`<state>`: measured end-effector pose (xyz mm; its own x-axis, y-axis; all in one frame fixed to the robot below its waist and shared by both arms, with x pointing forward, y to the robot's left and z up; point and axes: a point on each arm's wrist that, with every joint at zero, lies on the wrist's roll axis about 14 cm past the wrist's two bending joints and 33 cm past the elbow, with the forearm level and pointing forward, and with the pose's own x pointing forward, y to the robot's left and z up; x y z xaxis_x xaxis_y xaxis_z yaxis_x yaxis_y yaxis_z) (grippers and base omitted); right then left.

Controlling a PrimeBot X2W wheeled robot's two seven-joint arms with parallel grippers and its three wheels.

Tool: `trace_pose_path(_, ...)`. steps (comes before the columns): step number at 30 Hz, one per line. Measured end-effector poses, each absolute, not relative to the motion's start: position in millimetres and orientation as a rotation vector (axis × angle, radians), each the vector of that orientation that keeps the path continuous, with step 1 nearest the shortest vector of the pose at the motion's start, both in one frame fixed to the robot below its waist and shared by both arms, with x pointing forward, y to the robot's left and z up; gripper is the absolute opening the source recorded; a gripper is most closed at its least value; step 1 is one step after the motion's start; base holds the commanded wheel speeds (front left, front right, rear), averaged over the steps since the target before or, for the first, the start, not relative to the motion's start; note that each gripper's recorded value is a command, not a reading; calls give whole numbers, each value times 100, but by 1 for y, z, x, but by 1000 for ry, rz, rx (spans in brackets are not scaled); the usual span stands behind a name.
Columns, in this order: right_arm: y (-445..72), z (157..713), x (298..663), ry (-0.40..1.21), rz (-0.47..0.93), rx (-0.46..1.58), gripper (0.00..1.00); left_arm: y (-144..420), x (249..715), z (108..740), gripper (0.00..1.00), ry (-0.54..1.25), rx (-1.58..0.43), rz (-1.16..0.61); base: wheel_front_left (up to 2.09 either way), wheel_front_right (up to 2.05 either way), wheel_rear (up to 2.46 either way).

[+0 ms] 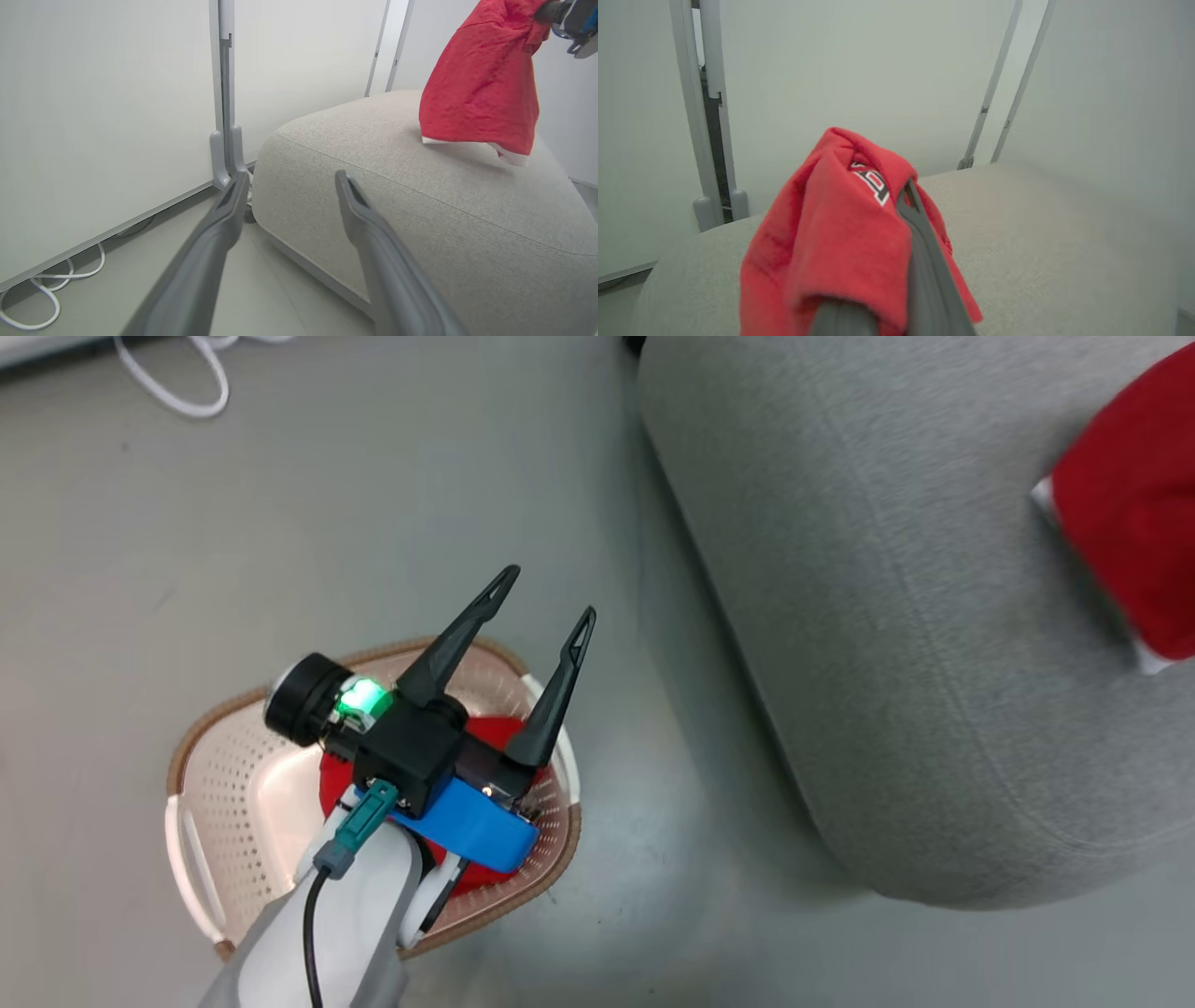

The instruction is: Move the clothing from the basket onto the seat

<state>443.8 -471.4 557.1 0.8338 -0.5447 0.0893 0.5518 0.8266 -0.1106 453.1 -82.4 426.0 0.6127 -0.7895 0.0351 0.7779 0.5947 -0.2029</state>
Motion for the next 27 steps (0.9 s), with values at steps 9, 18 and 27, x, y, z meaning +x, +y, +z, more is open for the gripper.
trace_pose_path(9, -508, 541, 466, -19, -650, -254, 0, -53, 471, 399, 100, 76, -216, -832, 0, 0, 0)
trace_pose_path(18, -497, 440, 478, 187, -657, -161, 0, -33, 483, 368, 100, 118, -208, -774, 0, 0, 0)
trace_pose_path(27, -501, 422, 472, 236, -691, -136, 100, -30, 485, 368, 100, 120, -208, -757, 0, 0, 0)
